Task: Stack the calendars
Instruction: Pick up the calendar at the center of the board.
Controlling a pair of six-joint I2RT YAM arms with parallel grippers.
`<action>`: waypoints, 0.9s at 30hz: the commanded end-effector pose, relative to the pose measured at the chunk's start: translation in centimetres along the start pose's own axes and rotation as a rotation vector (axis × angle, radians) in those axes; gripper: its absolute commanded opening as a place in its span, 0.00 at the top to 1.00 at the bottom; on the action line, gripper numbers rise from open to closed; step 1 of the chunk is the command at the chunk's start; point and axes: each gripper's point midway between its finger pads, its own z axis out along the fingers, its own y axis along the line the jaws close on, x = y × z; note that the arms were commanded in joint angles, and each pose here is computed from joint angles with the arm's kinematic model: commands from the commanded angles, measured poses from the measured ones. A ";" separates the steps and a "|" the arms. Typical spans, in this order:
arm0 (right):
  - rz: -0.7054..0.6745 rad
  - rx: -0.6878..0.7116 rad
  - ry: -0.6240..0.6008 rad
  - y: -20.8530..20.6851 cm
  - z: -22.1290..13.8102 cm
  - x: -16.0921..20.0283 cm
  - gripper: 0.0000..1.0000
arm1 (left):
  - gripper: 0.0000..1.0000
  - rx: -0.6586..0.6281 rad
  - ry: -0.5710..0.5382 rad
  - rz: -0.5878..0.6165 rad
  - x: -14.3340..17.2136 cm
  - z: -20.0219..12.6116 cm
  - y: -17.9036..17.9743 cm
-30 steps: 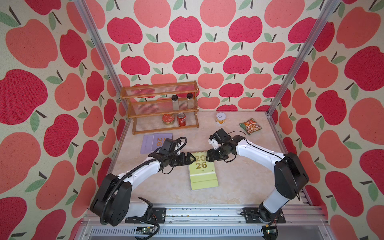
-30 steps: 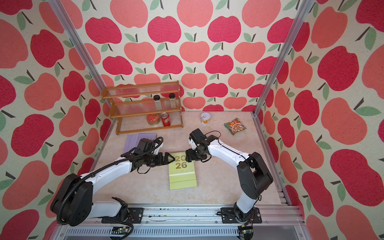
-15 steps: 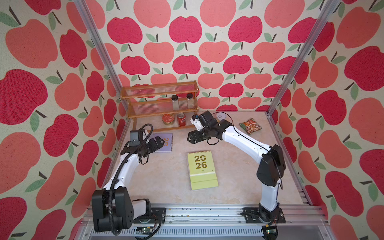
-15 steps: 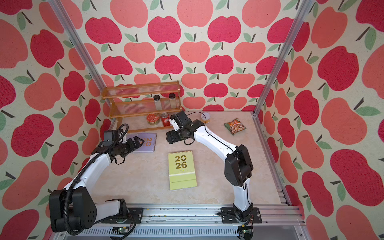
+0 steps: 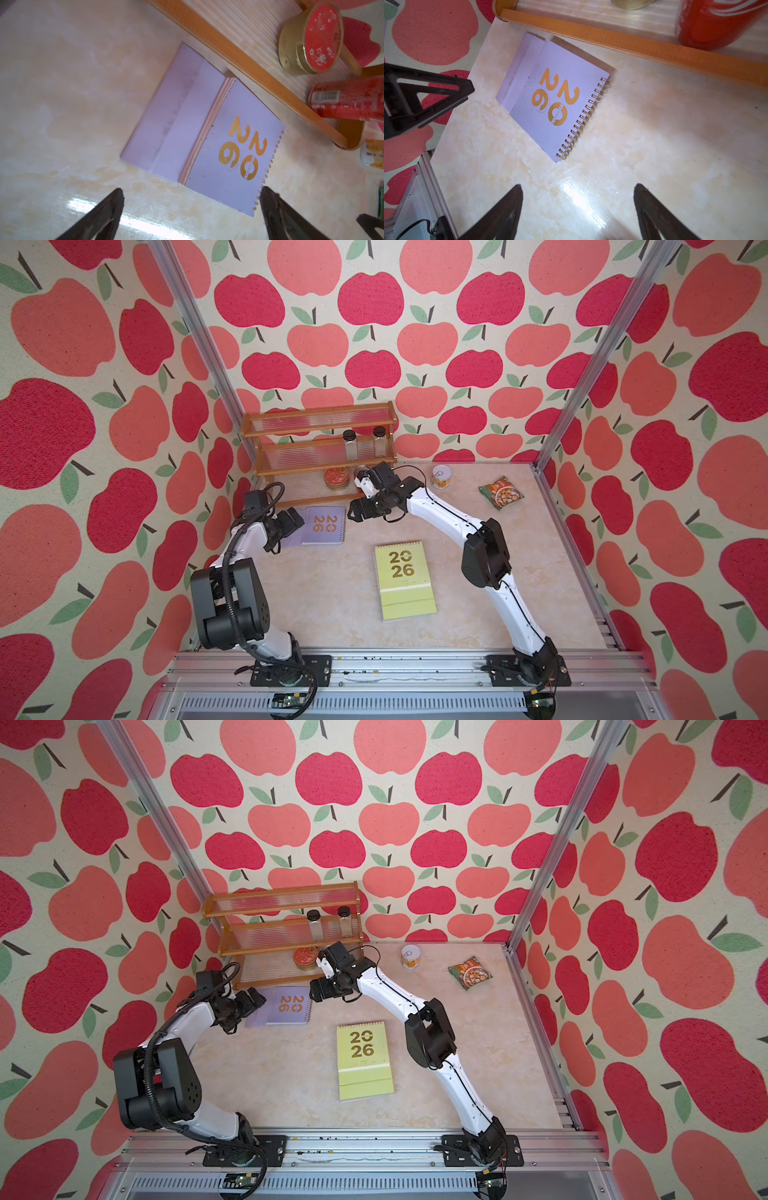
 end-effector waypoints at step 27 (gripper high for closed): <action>0.146 -0.251 0.099 2.7 7.4 2.2 0.15 | 0.00 -0.026 0.129 -0.003 -0.4 7.5 0.5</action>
